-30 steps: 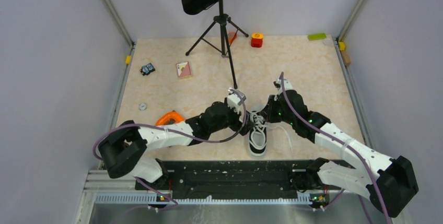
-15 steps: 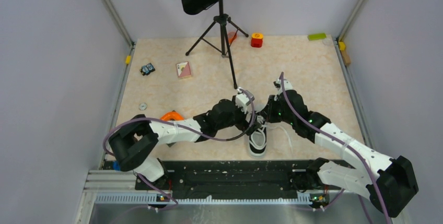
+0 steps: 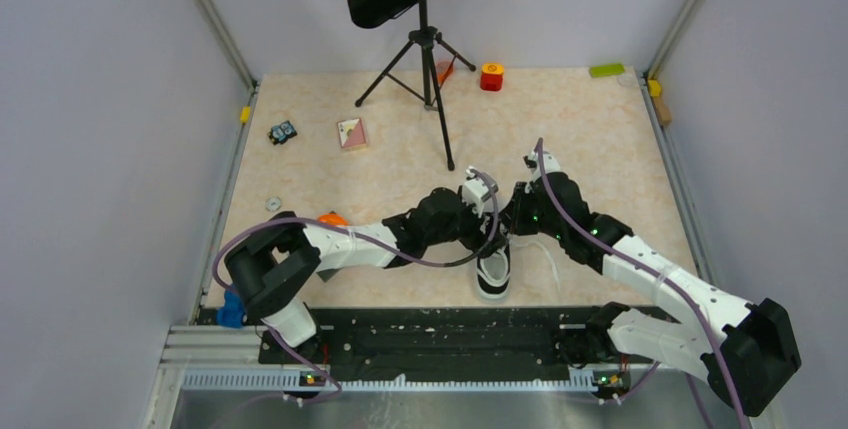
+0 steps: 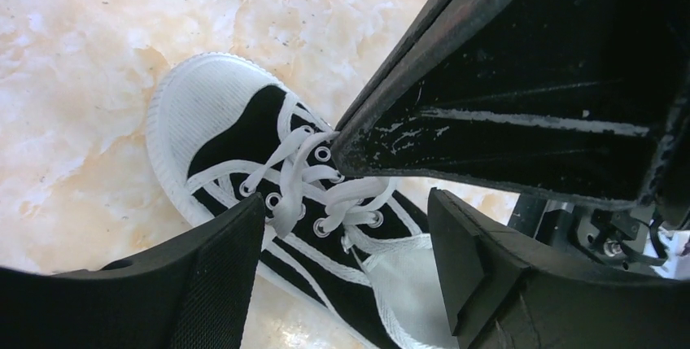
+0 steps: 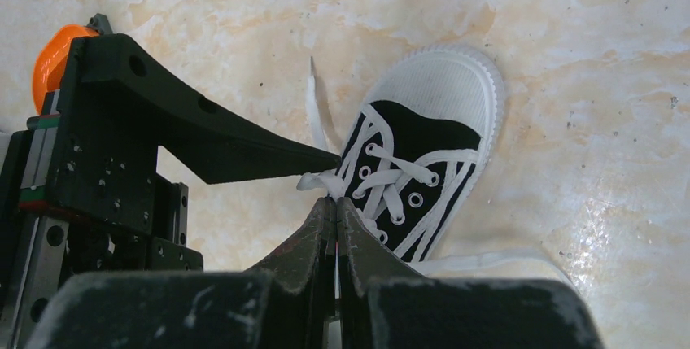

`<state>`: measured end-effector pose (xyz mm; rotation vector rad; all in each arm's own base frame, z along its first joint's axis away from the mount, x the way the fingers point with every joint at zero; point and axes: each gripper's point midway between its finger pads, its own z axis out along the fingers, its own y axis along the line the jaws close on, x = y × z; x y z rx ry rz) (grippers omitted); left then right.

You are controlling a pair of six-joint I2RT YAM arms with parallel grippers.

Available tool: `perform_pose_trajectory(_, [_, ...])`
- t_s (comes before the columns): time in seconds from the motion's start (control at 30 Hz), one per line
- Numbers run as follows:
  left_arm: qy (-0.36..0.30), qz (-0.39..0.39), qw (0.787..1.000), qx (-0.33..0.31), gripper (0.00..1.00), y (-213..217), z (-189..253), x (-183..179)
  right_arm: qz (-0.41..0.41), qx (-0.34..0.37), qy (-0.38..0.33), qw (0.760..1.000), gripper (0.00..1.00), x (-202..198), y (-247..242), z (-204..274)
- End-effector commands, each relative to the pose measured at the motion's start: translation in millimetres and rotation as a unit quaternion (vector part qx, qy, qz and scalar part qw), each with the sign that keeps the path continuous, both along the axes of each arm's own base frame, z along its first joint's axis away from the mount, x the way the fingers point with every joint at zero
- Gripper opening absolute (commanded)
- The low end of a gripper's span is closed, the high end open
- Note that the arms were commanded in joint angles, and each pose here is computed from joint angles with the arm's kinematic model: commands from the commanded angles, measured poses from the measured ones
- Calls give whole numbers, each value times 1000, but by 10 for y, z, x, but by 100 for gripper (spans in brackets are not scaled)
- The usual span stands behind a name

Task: Tie the shoes
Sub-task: Wrap the shoelace around the shoelace.

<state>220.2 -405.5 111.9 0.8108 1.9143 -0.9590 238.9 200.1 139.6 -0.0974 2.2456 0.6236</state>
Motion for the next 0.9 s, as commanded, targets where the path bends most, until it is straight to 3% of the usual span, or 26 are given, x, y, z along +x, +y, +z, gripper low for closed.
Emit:
perform_pose_trajectory(0.0, [11, -2, 999, -50, 77, -188, 275, 22, -10, 9, -24, 1000, 0, 92, -11, 178])
perform_pose_trajectory(0.33, [71, 102, 991, -56, 84, -57, 249, 177, -12, 9, -24, 1000, 0, 81, -28, 164])
perform_pose_trajectory(0.5, [64, 142, 987, -38, 84, 24, 206, 244, -12, 9, -24, 1000, 0, 83, -27, 160])
perform_pose_trajectory(0.87, [35, 135, 990, -5, 82, -30, 230, 143, -10, 11, -23, 1000, 0, 92, -8, 159])
